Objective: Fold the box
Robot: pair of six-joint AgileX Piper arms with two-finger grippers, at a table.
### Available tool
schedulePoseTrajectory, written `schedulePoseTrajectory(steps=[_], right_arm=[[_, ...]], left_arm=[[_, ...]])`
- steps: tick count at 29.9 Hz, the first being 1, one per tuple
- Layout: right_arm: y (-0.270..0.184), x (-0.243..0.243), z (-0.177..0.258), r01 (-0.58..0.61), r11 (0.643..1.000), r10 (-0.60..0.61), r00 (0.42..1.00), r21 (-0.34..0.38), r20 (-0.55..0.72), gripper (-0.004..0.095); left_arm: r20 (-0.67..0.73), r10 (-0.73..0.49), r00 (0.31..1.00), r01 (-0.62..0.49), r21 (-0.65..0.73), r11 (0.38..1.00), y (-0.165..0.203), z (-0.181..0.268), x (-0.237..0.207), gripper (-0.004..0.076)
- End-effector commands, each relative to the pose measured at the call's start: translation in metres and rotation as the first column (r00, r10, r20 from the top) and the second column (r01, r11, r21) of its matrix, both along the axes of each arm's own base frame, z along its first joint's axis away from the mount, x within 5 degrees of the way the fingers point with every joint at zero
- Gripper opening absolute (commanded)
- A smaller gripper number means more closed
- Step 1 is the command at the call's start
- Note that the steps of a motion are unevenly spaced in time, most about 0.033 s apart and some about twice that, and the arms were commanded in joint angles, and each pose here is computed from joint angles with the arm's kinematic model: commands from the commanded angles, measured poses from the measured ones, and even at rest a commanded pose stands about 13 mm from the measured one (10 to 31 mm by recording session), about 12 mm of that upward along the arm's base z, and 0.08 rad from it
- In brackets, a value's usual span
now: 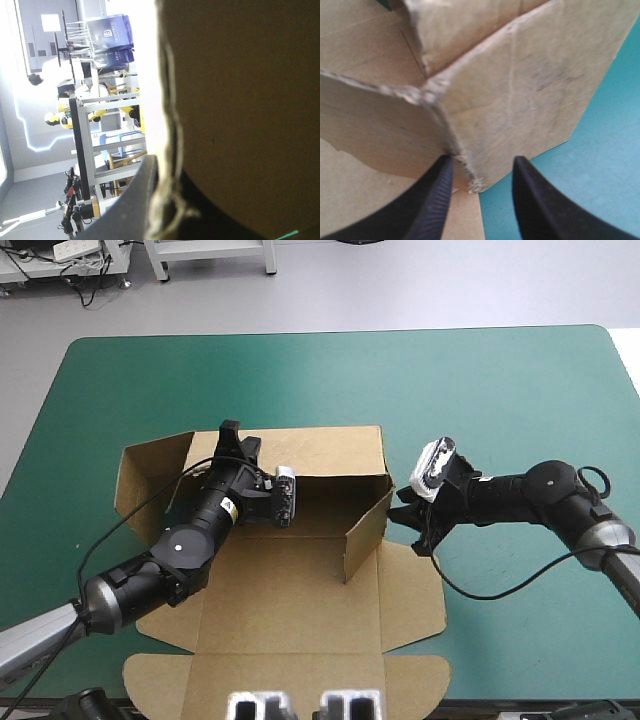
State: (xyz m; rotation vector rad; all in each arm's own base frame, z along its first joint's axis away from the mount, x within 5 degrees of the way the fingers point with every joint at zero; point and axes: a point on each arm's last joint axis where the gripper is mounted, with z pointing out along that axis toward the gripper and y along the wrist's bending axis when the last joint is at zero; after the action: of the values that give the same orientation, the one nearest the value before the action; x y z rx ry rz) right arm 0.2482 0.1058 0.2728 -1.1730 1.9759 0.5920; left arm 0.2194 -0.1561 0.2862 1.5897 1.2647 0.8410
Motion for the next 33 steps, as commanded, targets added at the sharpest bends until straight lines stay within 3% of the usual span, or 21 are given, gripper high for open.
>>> schedulePoseTrajectory(steps=[1, 4, 10, 17, 28, 33], right_arm=[[0.003, -0.01, 0.016, -0.049, 0.997, 0.051, 0.998, 0.061, -0.023, 0.0638], [0.007, -0.013, 0.02, -0.067, 0.989, 0.074, 0.996, 0.132, -0.053, 0.0653], [0.011, -0.007, 0.03, -0.003, 0.968, 0.009, 1.0, 0.25, -0.023, 0.0653], [0.014, -0.002, 0.029, 0.065, 0.972, -0.068, 0.998, 0.224, 0.002, 0.0653], [0.019, 0.003, 0.03, 0.138, 0.965, -0.151, 0.988, 0.223, 0.04, 0.0653], [0.025, 0.007, 0.029, 0.217, 0.954, -0.236, 0.969, 0.206, 0.074, 0.0652]], left_arm=[[-0.005, -0.008, 1.0, 0.008, -0.04, 0.999, -0.001, 0.006, -0.003, -0.0009], [-0.005, -0.008, 1.0, 0.008, -0.04, 0.999, -0.001, 0.006, -0.003, -0.0009], [-0.046, -0.033, 0.998, 0.029, -0.084, 0.996, -0.004, 0.004, -0.005, 0.0018], [-0.076, -0.026, 0.997, 0.012, -0.188, 0.982, -0.009, 0.016, -0.003, 0.0016], [-0.126, 0.012, 0.992, -0.037, -0.193, 0.981, -0.033, 0.02, 0.022, 0.0017], [-0.132, -0.023, 0.991, -0.002, -0.183, 0.983, -0.043, 0.02, 0.013, 0.0016]])
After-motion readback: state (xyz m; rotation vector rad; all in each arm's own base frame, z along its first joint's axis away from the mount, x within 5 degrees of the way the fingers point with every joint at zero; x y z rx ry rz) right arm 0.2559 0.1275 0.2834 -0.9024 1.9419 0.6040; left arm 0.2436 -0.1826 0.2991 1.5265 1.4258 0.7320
